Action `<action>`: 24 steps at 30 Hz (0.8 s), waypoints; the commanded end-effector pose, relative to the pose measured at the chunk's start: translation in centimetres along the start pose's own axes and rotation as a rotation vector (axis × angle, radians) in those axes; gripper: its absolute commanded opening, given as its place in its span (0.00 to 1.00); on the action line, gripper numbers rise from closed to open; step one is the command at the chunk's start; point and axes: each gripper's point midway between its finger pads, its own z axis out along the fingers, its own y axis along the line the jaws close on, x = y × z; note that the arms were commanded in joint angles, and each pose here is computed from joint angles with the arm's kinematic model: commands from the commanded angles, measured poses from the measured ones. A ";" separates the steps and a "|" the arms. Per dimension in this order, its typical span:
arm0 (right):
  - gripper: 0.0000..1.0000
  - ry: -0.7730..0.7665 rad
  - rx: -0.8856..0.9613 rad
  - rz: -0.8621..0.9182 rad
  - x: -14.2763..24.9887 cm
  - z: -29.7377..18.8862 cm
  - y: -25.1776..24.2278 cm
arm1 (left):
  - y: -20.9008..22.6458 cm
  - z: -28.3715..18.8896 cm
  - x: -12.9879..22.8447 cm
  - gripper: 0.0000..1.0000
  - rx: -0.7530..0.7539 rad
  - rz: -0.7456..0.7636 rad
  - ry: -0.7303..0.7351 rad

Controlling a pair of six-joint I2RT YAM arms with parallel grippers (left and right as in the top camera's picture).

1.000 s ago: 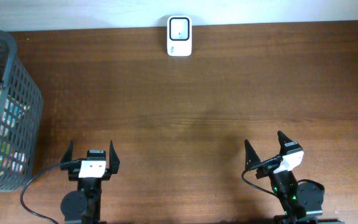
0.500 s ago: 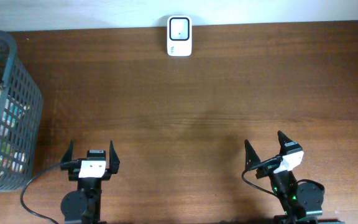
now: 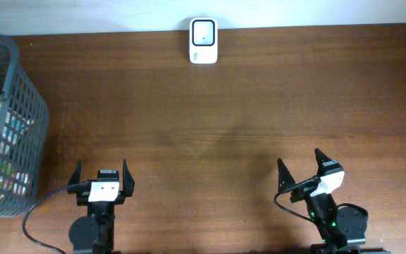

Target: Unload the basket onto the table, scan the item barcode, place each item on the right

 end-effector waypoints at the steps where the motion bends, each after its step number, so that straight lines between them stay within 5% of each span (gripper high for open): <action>1: 0.98 0.005 -0.010 0.004 0.3 0.0 0.2 | 0.1 0.0 -0.1 0.99 -0.009 0.012 -0.009; 12: 0.99 0.005 -0.010 0.004 0.3 0.0 0.2 | -0.5 -0.2 -1.1 0.99 0.034 -0.033 -0.043; 19: 0.99 0.005 -0.010 0.004 0.3 0.0 0.2 | 1.4 -1.9 -8.6 0.99 0.038 -0.047 -0.169; 24: 0.99 0.005 -0.010 0.004 0.3 0.0 0.2 | 2.5 -2.2 -14.3 0.99 0.095 -0.044 -0.127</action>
